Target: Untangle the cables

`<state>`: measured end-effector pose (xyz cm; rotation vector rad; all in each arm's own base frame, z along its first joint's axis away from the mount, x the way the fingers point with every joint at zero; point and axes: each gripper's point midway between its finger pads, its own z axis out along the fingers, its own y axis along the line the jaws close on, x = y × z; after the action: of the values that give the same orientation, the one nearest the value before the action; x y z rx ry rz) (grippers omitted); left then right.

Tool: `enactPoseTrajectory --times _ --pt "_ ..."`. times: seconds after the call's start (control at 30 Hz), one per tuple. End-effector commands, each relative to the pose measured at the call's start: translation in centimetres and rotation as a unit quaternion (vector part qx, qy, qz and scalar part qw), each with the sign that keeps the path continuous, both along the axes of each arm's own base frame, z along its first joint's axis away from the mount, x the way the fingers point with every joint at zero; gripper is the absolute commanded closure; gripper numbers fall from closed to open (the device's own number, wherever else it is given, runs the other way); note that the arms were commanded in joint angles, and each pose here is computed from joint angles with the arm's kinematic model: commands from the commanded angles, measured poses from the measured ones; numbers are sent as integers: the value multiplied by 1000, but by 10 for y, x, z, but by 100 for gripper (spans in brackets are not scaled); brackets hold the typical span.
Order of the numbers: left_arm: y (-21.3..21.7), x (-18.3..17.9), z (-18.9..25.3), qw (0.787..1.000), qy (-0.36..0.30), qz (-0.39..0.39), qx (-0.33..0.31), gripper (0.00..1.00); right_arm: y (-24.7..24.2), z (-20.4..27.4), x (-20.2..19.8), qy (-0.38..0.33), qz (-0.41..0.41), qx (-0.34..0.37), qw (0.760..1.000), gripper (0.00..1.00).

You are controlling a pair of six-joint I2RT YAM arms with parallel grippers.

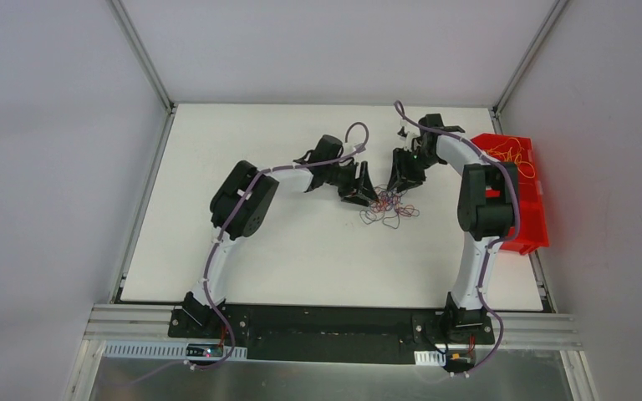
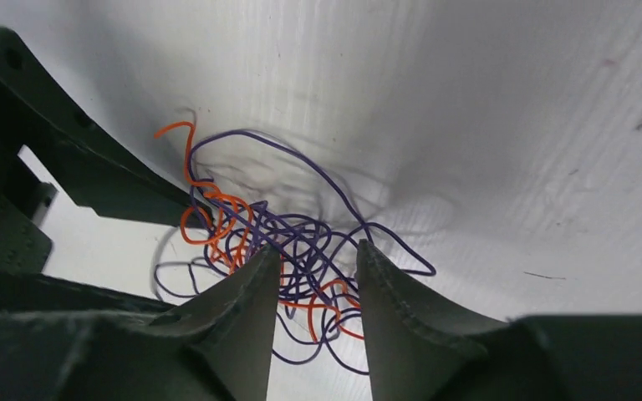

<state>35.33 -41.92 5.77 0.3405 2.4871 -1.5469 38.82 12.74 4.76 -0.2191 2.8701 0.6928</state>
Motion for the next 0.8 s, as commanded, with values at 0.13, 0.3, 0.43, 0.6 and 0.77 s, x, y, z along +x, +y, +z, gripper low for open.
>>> enactPoseTrajectory --times 0.13,0.3,0.43,0.6,0.77 --pt "-8 -10 46 998 -41 -18 -50 89 6 -12 11 -34 -25 -32 999 77" --pt "31 -41 120 992 -109 -32 -58 100 -9 -23 10 -43 -31 -77 996 83" --pt "65 -69 204 980 -160 -48 -108 100 -17 -22 7 -49 -32 -97 994 82" --pt "105 -79 289 964 -218 -33 -146 100 -22 -28 -1 -42 -21 -111 993 81" --pt "142 -81 370 944 -285 -9 -167 100 -26 -29 -5 -40 -15 -122 992 80"
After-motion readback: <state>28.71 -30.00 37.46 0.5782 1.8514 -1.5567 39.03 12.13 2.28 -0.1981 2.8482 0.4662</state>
